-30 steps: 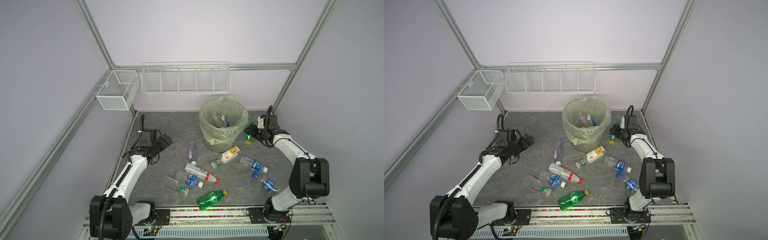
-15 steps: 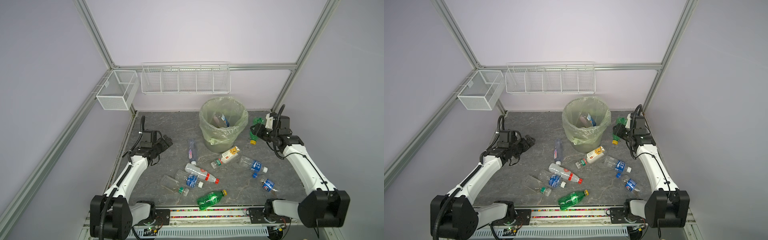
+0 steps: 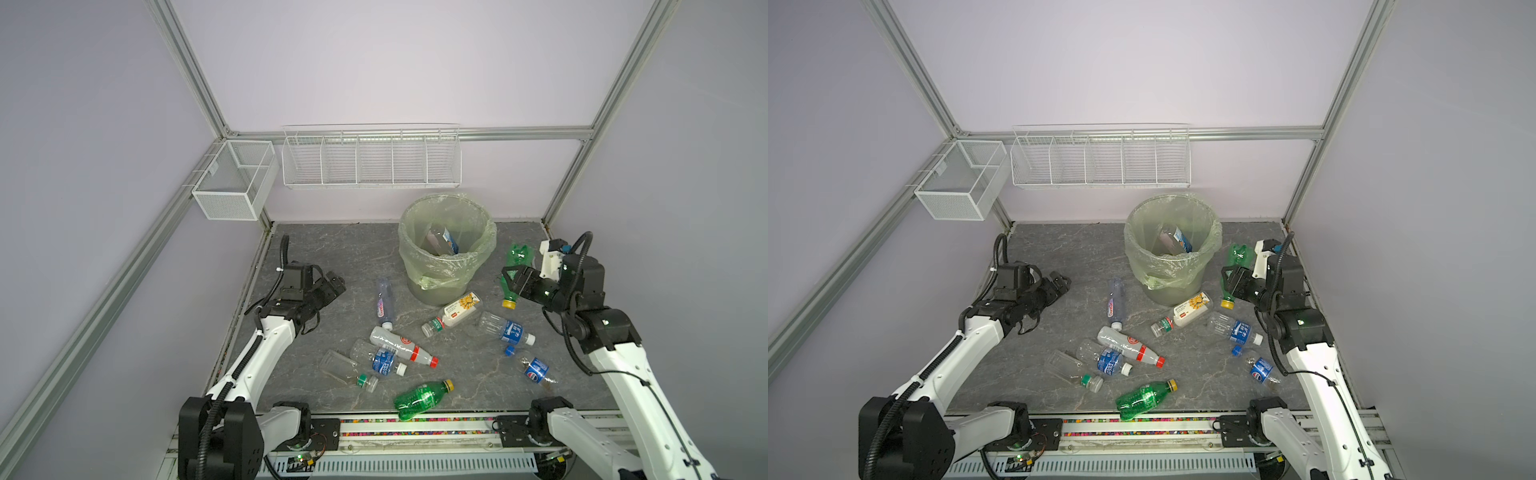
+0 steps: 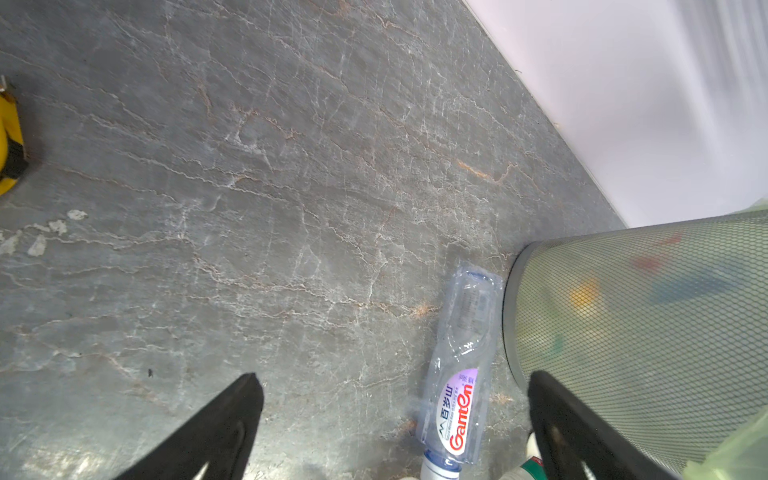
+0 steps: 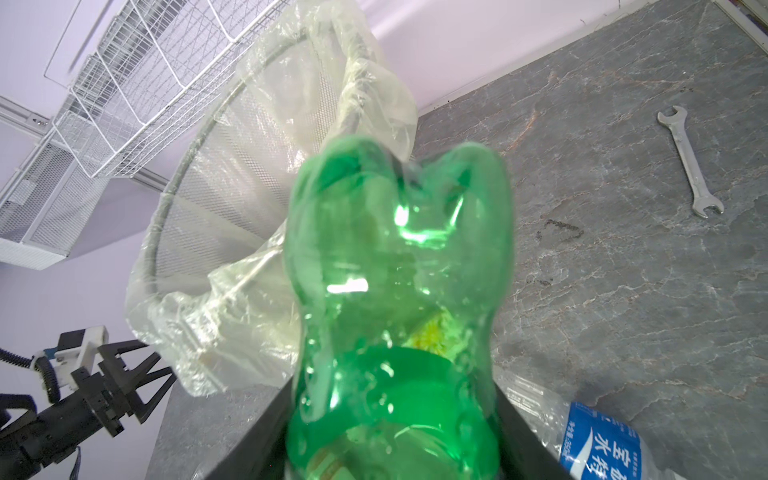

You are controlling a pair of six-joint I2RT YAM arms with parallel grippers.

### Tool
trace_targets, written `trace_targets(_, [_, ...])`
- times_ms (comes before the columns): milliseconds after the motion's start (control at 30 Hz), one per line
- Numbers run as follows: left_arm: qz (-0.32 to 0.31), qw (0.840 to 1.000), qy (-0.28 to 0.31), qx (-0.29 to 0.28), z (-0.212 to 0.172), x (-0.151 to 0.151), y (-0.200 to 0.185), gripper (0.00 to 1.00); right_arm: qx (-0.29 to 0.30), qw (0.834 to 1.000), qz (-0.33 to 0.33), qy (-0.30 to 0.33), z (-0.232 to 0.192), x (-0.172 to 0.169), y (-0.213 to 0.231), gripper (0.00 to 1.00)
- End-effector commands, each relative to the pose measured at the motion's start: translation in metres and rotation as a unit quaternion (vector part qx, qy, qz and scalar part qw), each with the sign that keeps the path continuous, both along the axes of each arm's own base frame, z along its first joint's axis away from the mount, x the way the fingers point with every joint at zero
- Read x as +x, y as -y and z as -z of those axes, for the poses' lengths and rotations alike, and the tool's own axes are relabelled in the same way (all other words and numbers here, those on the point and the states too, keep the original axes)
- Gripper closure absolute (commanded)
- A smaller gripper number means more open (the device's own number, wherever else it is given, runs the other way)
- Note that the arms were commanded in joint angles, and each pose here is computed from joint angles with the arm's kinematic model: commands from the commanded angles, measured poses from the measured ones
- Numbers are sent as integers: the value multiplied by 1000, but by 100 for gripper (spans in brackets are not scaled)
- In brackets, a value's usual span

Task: Throw the plastic bottles in the bin
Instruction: 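Lift the green bottle with the right gripper up over the bin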

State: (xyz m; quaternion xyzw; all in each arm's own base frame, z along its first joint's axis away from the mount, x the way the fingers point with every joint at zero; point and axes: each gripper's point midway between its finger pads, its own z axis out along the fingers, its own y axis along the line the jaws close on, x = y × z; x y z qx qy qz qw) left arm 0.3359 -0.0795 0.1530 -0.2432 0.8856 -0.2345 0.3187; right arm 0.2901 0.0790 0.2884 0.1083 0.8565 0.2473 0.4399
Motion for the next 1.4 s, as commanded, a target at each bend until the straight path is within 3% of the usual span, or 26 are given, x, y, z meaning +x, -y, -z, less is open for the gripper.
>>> trace_targets(0, [-6, 1000, 15, -20, -9, 1, 2, 0, -3, 1000, -5, 2, -8, -12, -1, 47])
trace_targets(200, [-9, 999, 33, 2, -14, 7, -4, 1, -10, 999, -34, 13, -5, -25, -8, 41])
trace_targets(567, [-23, 999, 28, -5, -6, 23, -4, 0, -37, 997, -53, 37, -13, -52, -5, 41])
trace_targets(833, [-23, 999, 28, -10, -2, 34, -1, 0, -30, 996, -60, 52, -25, -50, -9, 42])
trace_targets(1000, [-18, 1000, 16, -1, 4, 29, -2, 0, -21, 993, -95, 63, -47, -31, -33, 43])
trace_targets(1133, [-11, 1000, 11, 1, 7, 24, -1, 0, -51, 989, -109, 84, -72, -5, -57, 43])
trace_targets(1367, [-2, 1000, -3, -8, 12, 17, 3, 0, -60, 986, -120, 101, -105, 73, -109, 43])
